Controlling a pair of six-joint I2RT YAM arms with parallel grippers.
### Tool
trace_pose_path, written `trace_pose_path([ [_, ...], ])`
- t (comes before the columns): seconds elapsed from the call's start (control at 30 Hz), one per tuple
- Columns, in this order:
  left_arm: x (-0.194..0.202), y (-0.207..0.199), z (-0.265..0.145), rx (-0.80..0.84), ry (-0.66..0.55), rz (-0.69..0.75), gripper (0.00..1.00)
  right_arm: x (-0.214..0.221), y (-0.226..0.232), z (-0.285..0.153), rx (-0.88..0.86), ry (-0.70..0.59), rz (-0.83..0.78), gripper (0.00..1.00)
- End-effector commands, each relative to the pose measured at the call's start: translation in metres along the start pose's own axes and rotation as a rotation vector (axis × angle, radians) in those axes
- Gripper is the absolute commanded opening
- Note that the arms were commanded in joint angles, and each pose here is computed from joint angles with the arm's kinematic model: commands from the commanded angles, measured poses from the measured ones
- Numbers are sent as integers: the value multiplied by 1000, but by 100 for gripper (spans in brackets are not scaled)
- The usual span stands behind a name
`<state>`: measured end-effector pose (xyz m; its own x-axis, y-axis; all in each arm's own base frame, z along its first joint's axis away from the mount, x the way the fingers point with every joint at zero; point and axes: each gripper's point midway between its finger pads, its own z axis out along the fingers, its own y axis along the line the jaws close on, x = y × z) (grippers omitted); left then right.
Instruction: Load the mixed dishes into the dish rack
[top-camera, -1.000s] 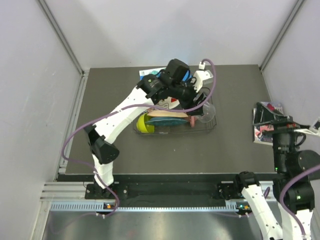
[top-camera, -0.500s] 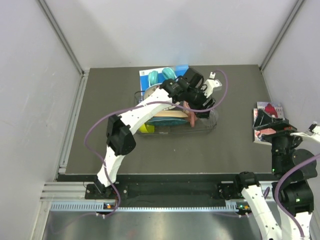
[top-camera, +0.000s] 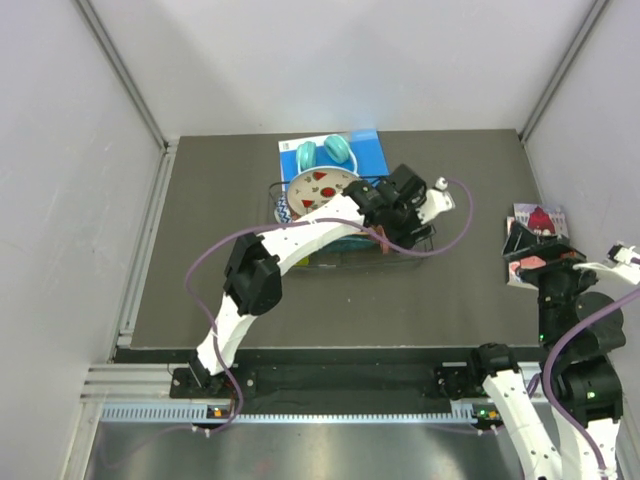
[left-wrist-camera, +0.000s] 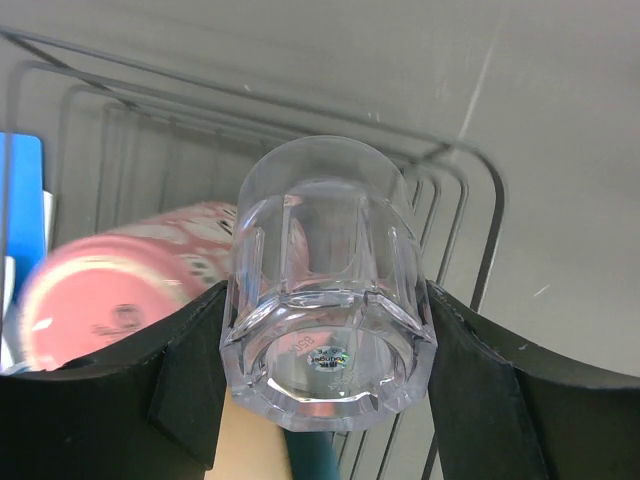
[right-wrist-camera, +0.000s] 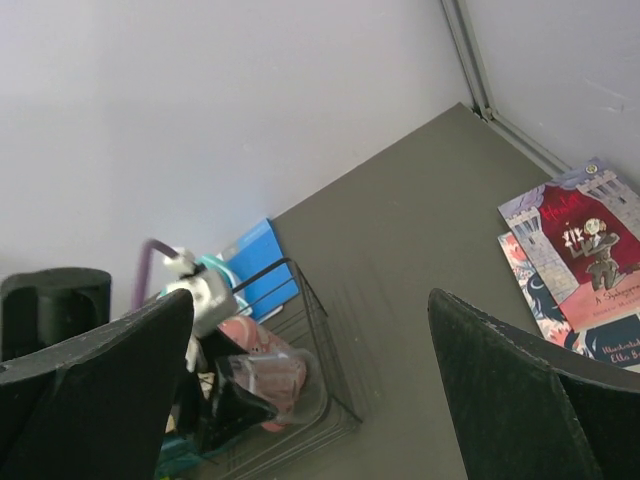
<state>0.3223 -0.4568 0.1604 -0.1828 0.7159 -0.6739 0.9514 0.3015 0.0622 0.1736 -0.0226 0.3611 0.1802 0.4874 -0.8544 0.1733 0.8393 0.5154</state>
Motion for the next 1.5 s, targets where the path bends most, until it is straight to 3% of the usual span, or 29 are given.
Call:
trace_pose_path([
  [0.0, -10, -2, -12, -132, 4, 205, 0, 4, 1, 4, -6, 9, -14, 100],
  [0.53, 8, -13, 0, -145, 98, 298, 0, 12, 1, 4, -15, 37, -17, 100],
  [0.8, 28, -17, 1, -157, 205, 383, 0, 20, 0, 6, -16, 54, -16, 99],
  [1.17, 32, -22, 6, -137, 217, 388, 0, 22, 2, 7, -25, 64, -13, 100],
  [1.23, 32, -25, 11, -121, 215, 390, 10, 22, 1, 7, -21, 63, -14, 100],
  [1.27, 36, -28, 17, -106, 228, 390, 45, 23, 1, 7, -18, 66, -23, 100],
  [1.37, 31, -30, 22, -108, 215, 371, 99, 20, 1, 5, -23, 61, -26, 100],
  [1.47, 18, -27, 15, -138, 161, 360, 99, 23, 0, 5, -23, 67, -33, 100],
])
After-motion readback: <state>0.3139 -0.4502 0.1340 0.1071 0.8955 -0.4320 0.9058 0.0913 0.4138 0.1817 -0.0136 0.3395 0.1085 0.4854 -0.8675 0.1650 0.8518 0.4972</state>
